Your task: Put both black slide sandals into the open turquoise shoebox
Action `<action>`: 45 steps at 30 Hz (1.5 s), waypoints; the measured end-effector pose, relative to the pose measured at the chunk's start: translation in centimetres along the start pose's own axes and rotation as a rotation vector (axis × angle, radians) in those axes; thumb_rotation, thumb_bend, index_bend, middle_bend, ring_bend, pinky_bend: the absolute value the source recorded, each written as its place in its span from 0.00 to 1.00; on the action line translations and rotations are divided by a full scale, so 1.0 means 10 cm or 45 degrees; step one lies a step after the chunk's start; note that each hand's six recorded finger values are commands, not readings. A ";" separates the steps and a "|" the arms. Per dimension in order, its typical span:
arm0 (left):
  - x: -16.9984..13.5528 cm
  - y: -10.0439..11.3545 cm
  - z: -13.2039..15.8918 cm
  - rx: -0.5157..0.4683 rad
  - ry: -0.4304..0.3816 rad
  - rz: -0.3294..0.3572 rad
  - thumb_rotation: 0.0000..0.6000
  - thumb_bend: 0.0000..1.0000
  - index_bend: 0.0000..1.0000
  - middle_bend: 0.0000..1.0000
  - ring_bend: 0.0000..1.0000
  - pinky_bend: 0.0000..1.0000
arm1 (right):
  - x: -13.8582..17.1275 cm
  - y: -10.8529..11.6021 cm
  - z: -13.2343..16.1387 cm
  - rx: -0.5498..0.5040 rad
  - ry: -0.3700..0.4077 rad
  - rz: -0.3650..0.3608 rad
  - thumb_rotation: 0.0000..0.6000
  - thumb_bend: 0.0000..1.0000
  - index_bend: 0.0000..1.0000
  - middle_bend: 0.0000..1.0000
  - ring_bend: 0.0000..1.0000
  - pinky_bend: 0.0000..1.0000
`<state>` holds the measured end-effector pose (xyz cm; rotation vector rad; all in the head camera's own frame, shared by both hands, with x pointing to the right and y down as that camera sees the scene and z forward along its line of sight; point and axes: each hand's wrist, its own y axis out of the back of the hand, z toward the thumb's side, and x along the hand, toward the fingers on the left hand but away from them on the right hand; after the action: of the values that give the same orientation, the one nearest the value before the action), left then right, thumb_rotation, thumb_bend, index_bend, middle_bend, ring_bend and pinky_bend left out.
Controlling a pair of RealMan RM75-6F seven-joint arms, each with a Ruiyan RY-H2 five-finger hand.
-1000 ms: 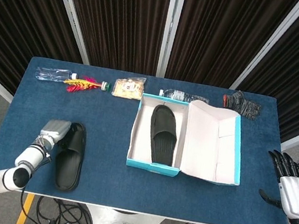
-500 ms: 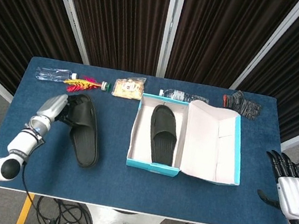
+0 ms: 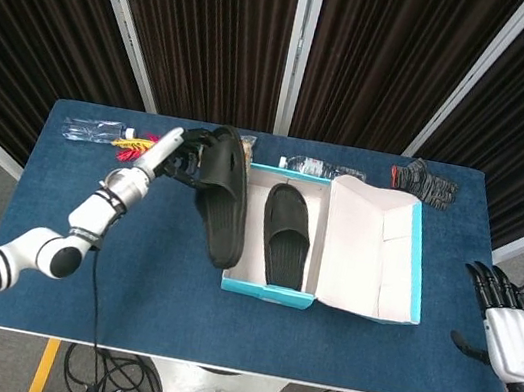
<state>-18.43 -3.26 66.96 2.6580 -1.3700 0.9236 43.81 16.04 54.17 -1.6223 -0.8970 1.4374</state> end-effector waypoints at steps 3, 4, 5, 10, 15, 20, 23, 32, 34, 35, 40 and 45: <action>0.20 -0.18 0.06 -0.042 -0.022 -0.032 1.00 0.00 0.58 0.56 0.64 0.79 | 0.00 0.01 -0.01 0.001 -0.007 0.000 1.00 0.08 0.00 0.06 0.00 0.17; 0.25 -0.22 0.06 -0.048 -0.025 -0.037 1.00 0.00 0.58 0.56 0.64 0.79 | 0.00 0.01 -0.02 0.002 -0.010 0.001 1.00 0.08 0.00 0.06 0.00 0.17; 0.30 -0.27 0.07 -0.052 -0.027 -0.042 1.00 0.00 0.58 0.56 0.63 0.79 | 0.00 0.01 -0.02 0.002 -0.014 0.002 1.00 0.08 0.00 0.06 0.00 0.17; 0.54 -0.54 0.09 -0.108 -0.031 -0.064 1.00 0.00 0.58 0.56 0.63 0.78 | 0.00 0.01 -0.05 0.004 -0.026 0.006 1.00 0.08 0.00 0.06 0.00 0.17; 0.63 -0.73 0.03 -0.076 -0.030 -0.069 1.00 0.00 0.58 0.56 0.62 0.77 | -0.01 0.01 -0.05 0.004 -0.026 0.008 1.00 0.08 0.00 0.06 0.00 0.17; 0.65 -0.80 -0.08 0.001 -0.032 -0.042 1.00 0.00 0.58 0.56 0.62 0.76 | -0.02 0.00 -0.05 0.004 -0.027 0.012 1.00 0.08 0.00 0.06 0.00 0.17; 0.65 -0.83 -0.17 0.054 -0.037 -0.021 1.00 0.00 0.58 0.56 0.62 0.76 | -0.02 0.00 -0.04 0.005 -0.025 0.011 1.00 0.08 0.00 0.06 0.00 0.17; 0.59 -0.91 -0.33 0.256 -0.104 0.015 1.00 0.00 0.58 0.56 0.61 0.75 | -0.02 0.00 -0.03 0.007 -0.025 0.011 1.00 0.08 0.00 0.06 0.00 0.17; 0.58 -0.96 -0.35 0.271 -0.111 0.002 1.00 0.00 0.58 0.56 0.61 0.75 | -0.02 0.00 -0.03 0.006 -0.026 0.012 1.00 0.08 0.00 0.06 0.00 0.18; 0.57 -0.97 -0.36 0.274 -0.111 -0.007 1.00 0.00 0.58 0.56 0.61 0.74 | -0.02 0.00 -0.03 0.005 -0.026 0.012 1.00 0.08 0.00 0.06 0.00 0.18; 0.54 -1.05 -0.43 0.269 -0.098 -0.046 1.00 0.00 0.58 0.56 0.55 0.74 | -0.02 0.00 -0.04 0.004 -0.025 0.012 1.00 0.08 0.00 0.06 0.00 0.18; 0.51 -1.10 -0.45 0.301 -0.094 -0.070 1.00 0.00 0.58 0.56 0.40 0.63 | -0.01 0.01 -0.04 0.004 -0.025 0.009 1.00 0.08 0.00 0.06 0.00 0.18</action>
<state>-10.18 0.93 76.01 2.9133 -1.2666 1.0519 44.20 15.90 54.16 -1.6130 -0.9005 1.4617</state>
